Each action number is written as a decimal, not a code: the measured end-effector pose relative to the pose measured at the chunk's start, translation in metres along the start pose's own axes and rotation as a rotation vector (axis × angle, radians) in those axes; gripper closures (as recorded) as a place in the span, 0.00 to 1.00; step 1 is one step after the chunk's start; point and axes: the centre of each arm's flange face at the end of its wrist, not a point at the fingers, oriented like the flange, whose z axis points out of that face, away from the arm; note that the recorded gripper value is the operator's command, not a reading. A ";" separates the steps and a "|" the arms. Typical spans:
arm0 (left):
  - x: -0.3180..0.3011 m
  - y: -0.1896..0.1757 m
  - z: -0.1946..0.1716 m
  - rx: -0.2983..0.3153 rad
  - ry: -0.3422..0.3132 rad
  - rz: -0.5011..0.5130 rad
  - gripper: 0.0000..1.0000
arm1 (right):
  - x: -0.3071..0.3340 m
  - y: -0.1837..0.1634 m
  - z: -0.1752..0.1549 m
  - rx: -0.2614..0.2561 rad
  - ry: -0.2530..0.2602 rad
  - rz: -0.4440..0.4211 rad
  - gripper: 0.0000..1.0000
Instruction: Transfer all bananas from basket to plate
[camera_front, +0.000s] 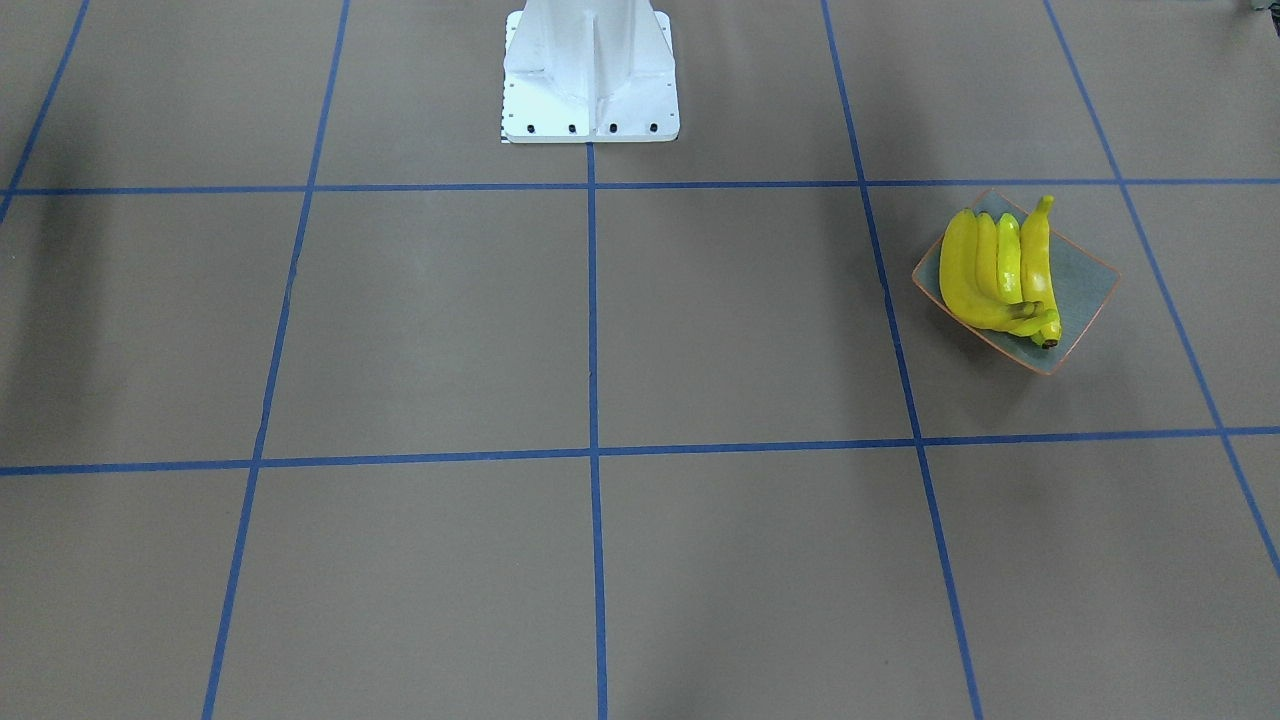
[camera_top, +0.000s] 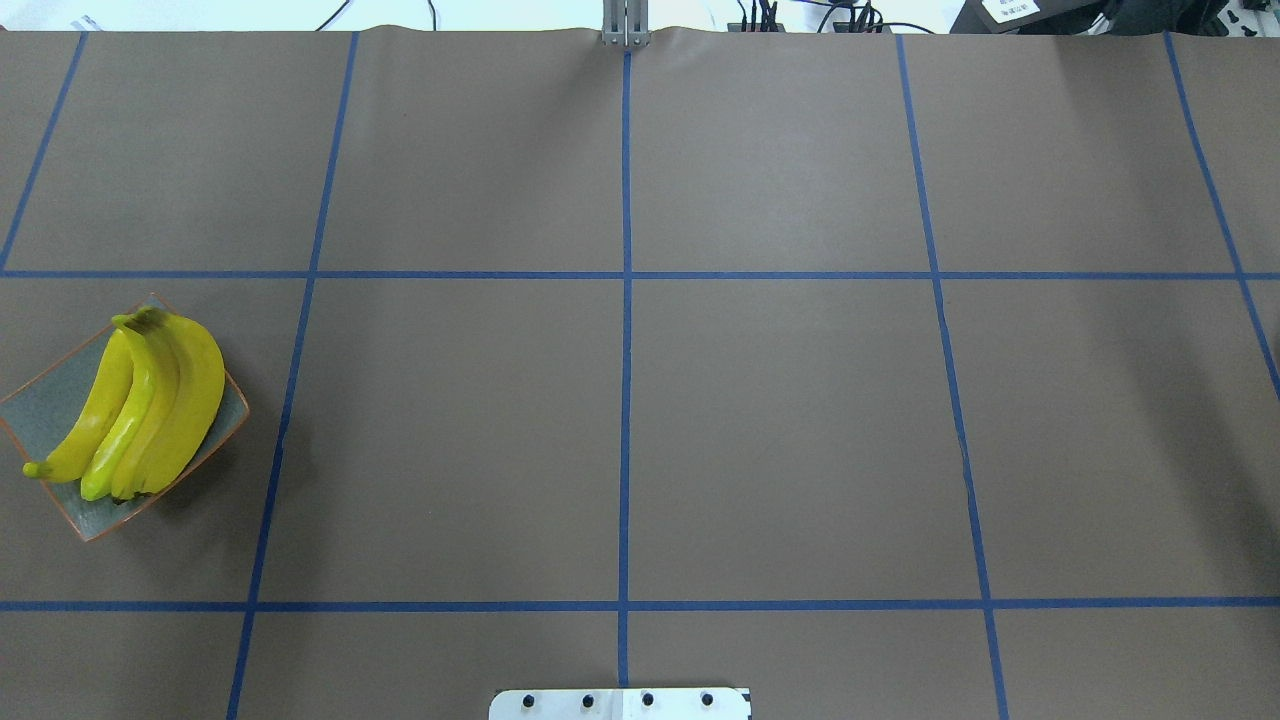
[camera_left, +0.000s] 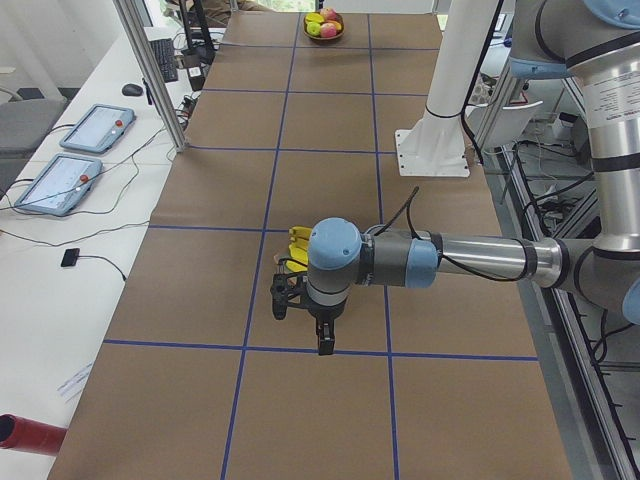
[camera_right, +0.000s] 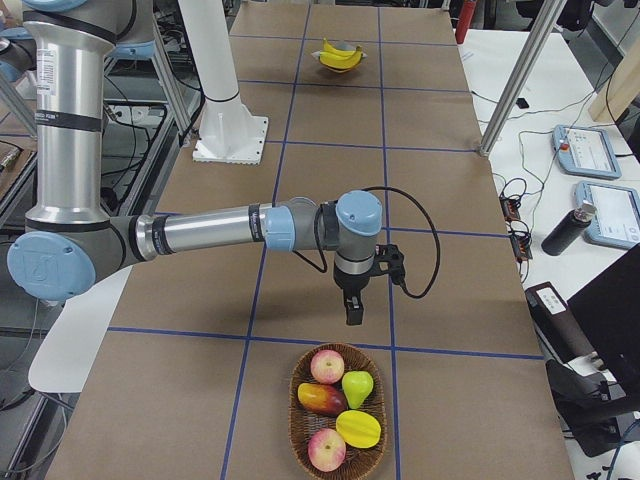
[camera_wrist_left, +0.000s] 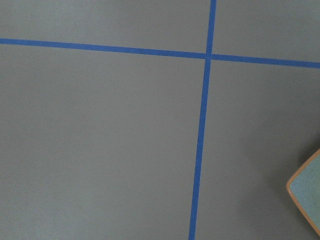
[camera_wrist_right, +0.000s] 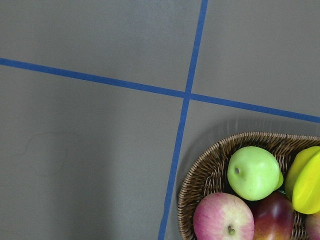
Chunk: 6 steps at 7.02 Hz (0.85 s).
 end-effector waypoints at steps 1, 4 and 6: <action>0.003 -0.001 -0.003 0.006 0.003 0.007 0.00 | 0.003 0.013 0.004 -0.006 -0.001 0.006 0.00; 0.011 0.000 -0.011 0.021 0.006 0.022 0.00 | 0.005 0.034 0.007 -0.015 -0.008 0.023 0.00; 0.014 0.001 -0.014 0.027 0.007 0.028 0.00 | 0.007 0.037 0.008 -0.020 -0.008 0.028 0.00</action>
